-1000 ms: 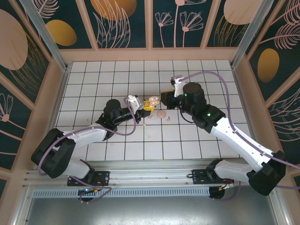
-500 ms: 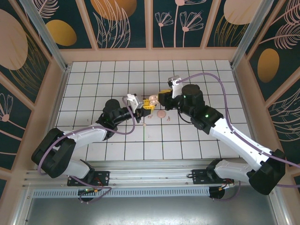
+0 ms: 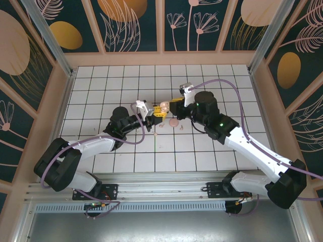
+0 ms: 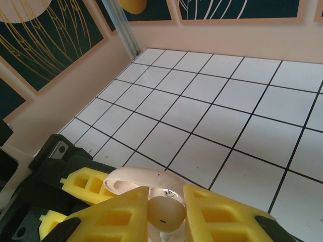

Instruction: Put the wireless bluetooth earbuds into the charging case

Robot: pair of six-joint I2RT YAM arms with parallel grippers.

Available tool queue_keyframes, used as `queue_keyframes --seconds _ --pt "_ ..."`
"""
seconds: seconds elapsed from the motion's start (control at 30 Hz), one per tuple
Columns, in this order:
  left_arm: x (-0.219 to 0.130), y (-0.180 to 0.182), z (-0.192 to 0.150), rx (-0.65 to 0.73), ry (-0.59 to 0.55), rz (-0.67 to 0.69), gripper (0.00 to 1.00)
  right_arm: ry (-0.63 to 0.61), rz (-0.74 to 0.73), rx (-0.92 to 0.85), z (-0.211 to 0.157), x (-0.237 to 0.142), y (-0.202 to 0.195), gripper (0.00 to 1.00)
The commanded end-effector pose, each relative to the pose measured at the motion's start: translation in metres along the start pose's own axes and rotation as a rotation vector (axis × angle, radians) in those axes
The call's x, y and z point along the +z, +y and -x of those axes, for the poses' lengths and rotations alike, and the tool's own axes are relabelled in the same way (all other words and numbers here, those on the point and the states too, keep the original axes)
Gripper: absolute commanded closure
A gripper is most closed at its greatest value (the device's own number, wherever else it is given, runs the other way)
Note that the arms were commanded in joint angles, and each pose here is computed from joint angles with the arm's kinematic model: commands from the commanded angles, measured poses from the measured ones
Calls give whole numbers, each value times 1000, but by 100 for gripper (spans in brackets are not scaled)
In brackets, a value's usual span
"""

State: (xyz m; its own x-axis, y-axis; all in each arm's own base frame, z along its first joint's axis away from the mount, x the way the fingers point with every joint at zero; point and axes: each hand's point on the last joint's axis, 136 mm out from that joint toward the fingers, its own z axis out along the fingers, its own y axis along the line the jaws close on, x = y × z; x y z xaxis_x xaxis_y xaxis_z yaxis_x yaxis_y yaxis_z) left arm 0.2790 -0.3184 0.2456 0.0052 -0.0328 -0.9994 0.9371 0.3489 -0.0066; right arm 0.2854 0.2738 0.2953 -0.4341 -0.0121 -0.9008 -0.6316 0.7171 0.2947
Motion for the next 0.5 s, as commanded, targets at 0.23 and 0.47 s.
queue_keyframes --seconds 0.23,0.47 --pt "-1 -6 40 45 -110 -20 88 -5 11 -40 -5 3 6 79" --pt "-2 -8 52 44 -144 -25 88 5 -7 -70 -9 2 8 79"
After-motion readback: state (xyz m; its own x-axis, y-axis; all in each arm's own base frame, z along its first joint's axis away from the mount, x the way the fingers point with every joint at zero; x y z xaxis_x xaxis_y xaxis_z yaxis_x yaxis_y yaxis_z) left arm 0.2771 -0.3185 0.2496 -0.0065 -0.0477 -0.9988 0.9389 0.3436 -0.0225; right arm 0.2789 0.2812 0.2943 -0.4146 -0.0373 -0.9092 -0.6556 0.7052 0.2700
